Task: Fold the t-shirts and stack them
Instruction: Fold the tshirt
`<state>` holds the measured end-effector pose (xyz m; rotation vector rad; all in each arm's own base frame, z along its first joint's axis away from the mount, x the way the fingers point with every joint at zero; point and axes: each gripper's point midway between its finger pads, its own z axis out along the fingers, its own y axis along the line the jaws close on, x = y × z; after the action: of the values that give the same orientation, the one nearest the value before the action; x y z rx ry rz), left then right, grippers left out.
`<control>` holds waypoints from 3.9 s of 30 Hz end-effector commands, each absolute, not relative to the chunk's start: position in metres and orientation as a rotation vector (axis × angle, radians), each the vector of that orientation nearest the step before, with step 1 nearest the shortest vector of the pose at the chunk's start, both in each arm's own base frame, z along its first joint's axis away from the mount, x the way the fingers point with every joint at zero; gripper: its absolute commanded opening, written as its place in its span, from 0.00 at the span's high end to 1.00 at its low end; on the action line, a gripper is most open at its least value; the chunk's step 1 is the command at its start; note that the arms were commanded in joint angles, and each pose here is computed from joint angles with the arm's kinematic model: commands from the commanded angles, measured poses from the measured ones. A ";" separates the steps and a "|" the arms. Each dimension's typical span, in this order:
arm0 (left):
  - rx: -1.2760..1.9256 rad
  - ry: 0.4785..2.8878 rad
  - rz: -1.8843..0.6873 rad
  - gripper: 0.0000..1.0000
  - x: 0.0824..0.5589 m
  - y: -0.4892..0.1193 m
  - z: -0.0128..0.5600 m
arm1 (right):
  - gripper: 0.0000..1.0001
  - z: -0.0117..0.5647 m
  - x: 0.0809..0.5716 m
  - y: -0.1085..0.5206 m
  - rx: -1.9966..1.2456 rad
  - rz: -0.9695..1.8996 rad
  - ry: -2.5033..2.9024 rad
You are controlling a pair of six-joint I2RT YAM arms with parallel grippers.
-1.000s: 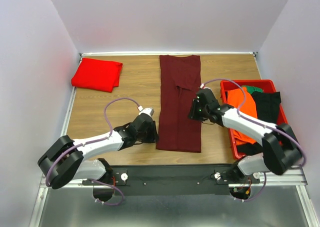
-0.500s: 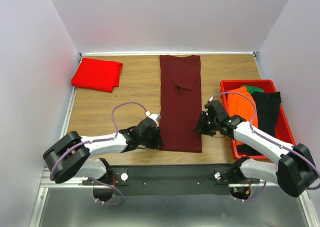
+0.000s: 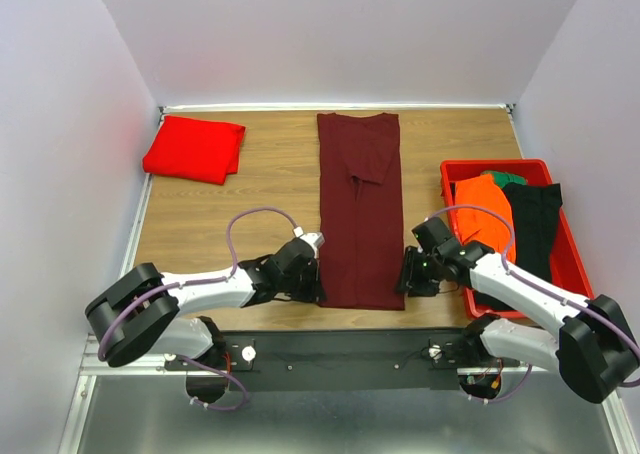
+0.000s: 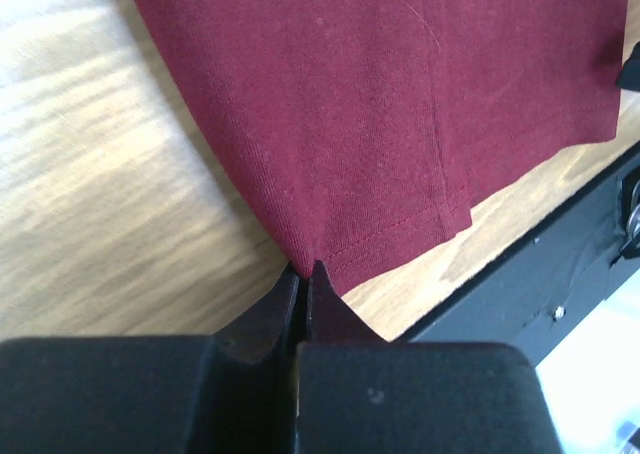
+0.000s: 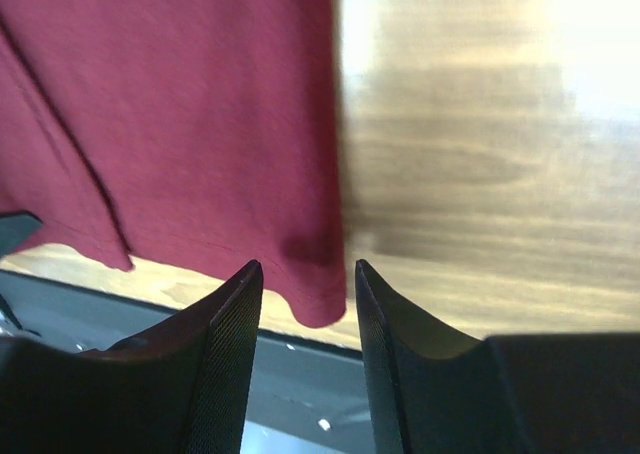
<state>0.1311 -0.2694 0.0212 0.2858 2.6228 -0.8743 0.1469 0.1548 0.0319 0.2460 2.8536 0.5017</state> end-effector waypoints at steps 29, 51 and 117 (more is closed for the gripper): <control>0.351 2.728 -0.876 1.00 0.085 -0.258 0.014 | 1.00 0.017 0.085 0.143 0.270 0.533 2.966; 0.227 2.393 -0.721 1.00 0.213 -0.289 0.104 | 1.00 0.104 0.247 0.168 0.263 0.277 2.427; -0.076 2.258 -0.628 0.72 0.396 -0.272 0.122 | 0.44 0.096 0.419 0.182 0.274 0.294 2.336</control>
<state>0.4085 -0.2641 0.1330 -0.0791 2.2328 -0.6417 0.4332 0.1673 0.1106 0.3374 2.2952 0.2585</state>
